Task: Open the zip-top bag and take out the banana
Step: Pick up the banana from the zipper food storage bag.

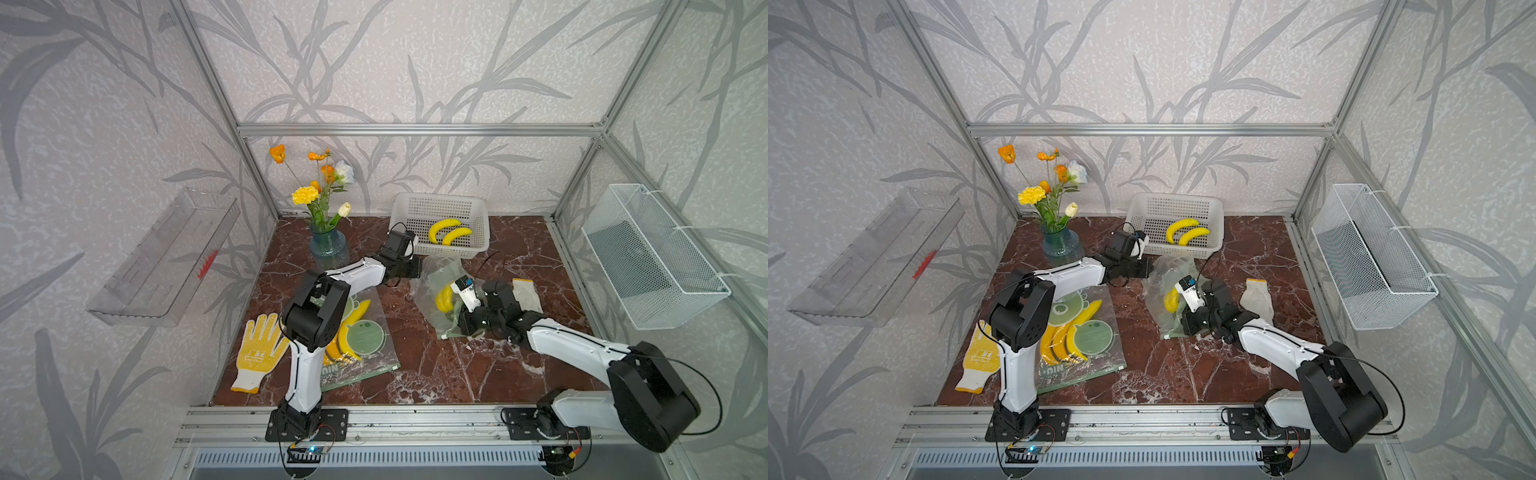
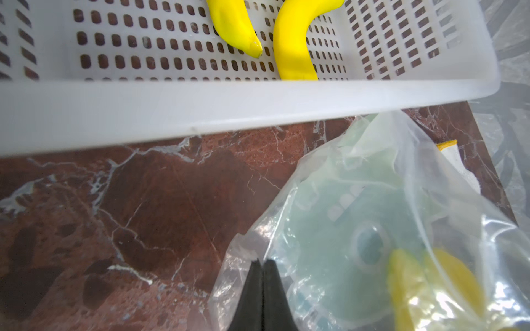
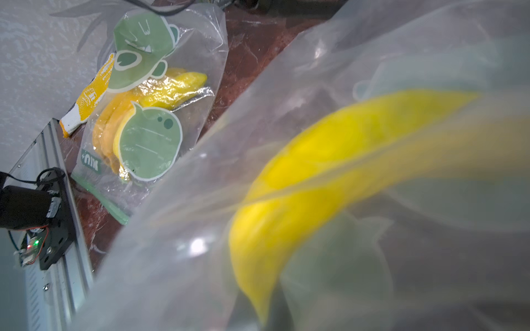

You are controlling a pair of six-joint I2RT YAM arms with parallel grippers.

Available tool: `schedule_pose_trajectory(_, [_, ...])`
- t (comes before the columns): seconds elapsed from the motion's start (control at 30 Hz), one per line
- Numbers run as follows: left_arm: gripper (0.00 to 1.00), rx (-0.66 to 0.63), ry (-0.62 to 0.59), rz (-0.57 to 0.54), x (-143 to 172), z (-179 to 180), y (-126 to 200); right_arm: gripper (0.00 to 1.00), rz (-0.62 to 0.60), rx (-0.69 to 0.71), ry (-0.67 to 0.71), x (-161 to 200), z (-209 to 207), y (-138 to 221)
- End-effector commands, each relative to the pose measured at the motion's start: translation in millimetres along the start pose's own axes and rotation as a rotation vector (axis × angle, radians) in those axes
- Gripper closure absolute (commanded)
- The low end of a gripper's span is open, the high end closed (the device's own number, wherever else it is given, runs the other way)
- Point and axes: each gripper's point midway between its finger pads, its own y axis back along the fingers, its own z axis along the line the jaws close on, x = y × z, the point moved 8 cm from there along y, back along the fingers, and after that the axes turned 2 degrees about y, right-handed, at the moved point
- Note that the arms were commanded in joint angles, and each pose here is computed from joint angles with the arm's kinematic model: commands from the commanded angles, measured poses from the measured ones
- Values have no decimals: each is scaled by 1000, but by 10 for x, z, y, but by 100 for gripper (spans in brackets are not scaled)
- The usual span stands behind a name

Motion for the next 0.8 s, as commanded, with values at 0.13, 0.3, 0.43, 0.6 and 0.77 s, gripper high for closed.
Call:
schedule_pose_trajectory(0.13, [100, -61, -143, -17, -193, -203, -143, 100, 116, -78, -77, 213, 296, 483])
schedule_pose_trajectory(0.3, [100, -47, -185, -32, -279, -345, -249, 100, 19, -174, -98, 186, 543, 844])
schedule_pose_trajectory(0.43, [100, -43, -202, -48, -310, -442, -318, 100, -119, -196, -83, 126, 700, 1170])
schedule_pose_trajectory(0.6, [100, -21, -203, -83, -361, -564, -449, 100, -151, -184, -86, 165, 789, 1398])
schedule_pose_trajectory(0.77, [100, -9, -222, -86, -389, -724, -557, 100, -227, -159, -58, 90, 857, 1596])
